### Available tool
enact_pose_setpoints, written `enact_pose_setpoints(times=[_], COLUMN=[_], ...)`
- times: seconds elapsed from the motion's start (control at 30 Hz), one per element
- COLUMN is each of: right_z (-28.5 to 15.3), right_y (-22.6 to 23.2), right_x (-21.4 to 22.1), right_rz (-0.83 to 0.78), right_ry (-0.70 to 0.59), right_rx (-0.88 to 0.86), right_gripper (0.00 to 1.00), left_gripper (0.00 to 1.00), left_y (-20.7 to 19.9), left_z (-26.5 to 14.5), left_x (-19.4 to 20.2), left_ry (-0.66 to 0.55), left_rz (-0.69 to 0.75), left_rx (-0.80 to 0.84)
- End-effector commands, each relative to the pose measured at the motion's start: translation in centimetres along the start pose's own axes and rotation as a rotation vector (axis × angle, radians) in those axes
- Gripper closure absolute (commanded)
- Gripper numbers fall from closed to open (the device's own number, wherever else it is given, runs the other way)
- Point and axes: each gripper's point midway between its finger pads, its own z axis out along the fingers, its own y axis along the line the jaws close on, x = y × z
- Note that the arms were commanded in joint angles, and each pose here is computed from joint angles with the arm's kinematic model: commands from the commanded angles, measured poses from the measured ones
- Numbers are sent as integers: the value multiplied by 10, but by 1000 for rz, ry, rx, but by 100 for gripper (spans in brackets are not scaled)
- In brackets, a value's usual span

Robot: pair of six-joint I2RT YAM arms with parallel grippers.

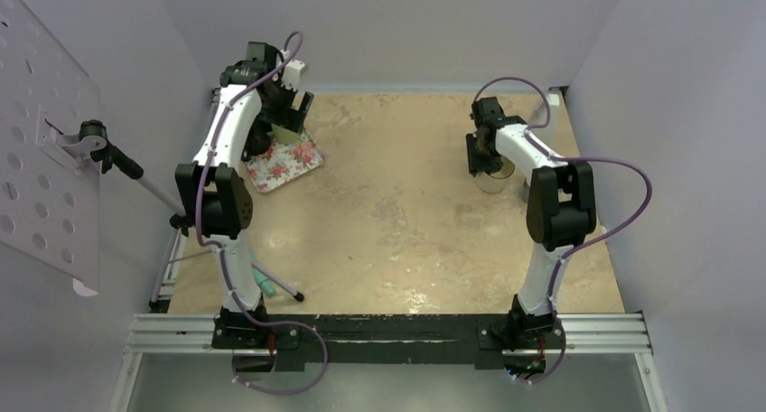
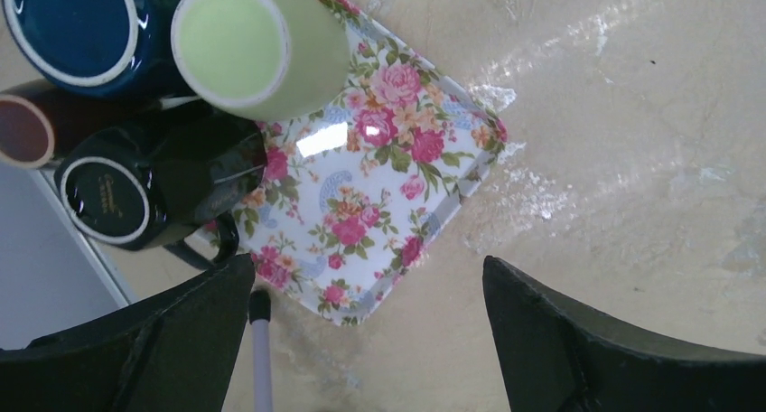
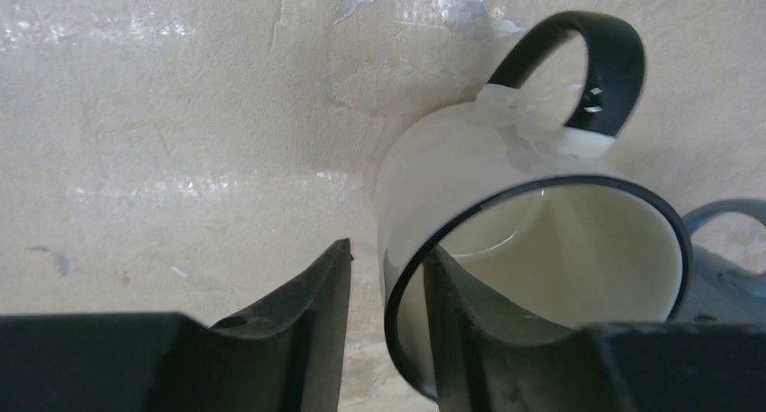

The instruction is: Turn the mug right side up

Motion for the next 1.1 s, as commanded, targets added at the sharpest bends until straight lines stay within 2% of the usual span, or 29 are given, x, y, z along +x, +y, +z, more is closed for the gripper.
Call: enact_pose_setpoints(times=[0.0, 0.1, 0.27, 0.6, 0.67, 0.83, 0.93, 1.07], right_z=[-12, -23, -36, -53, -57, -65, -69, -75], right_y=[-6, -8, -11, -9, -12, -14, -14, -14], right_x=[-21, -28, -31, -31, -33, -38, -39, -38], right_rz=[6, 8, 20, 11, 9, 5, 3, -2], right_ry=[-50, -71, -91, -123, -130, -149, -158, -170], right_rx=[11, 17, 19, -5, 3, 8, 7, 1], right_gripper=[57, 49, 43, 43, 43, 43, 43, 43], left_gripper=[0, 0, 0, 1, 5, 26, 38, 48], left_y=[23, 43, 68, 62, 62, 63, 58, 48], left_z=[21, 39, 69, 121, 125, 118, 112, 98], left_x=[-36, -52, -71, -66, -61, -54, -43, -23], left_ry=[-88, -120, -167, -168, -155, -143, -115, -69], left_rz=[37, 54, 74, 38, 41, 64, 90, 126], left_rx=[-83, -165, -273, -179, -172, -155, -106, -16])
